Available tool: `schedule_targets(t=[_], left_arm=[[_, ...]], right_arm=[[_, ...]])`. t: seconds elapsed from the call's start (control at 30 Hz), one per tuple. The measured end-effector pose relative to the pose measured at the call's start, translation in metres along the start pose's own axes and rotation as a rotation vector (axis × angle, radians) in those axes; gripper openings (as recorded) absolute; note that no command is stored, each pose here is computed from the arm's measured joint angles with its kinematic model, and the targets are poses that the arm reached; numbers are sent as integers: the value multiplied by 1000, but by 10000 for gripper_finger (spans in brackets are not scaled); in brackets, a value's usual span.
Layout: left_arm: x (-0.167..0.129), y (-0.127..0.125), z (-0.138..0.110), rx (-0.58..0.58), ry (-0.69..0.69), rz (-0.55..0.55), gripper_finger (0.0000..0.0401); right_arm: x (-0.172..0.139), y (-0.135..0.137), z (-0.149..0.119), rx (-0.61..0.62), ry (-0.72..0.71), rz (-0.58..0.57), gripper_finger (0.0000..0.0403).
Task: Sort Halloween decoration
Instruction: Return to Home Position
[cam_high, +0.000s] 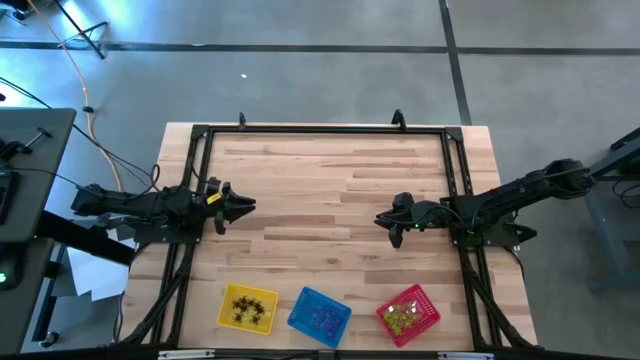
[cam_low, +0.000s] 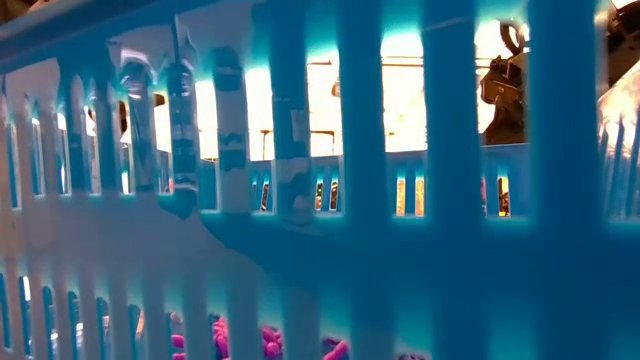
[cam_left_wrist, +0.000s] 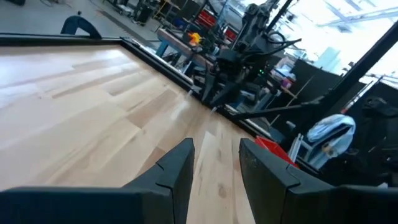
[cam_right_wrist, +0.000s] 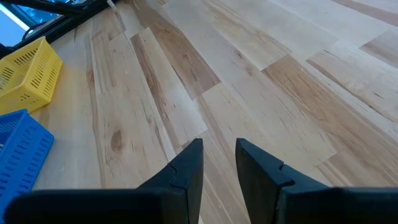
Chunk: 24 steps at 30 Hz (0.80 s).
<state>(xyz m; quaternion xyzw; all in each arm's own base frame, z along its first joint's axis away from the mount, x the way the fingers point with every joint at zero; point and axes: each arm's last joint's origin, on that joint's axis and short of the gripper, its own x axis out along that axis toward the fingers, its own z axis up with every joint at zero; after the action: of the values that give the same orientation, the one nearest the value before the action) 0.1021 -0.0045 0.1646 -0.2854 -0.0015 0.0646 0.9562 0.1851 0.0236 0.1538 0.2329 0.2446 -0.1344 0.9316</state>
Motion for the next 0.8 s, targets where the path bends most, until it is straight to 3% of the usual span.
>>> schedule_targets(t=[0.8], left_arm=[[0, 0, 0, 15, 3, 1, 115]], right_arm=[[0, 0, 0, 0, 0, 0, 91]])
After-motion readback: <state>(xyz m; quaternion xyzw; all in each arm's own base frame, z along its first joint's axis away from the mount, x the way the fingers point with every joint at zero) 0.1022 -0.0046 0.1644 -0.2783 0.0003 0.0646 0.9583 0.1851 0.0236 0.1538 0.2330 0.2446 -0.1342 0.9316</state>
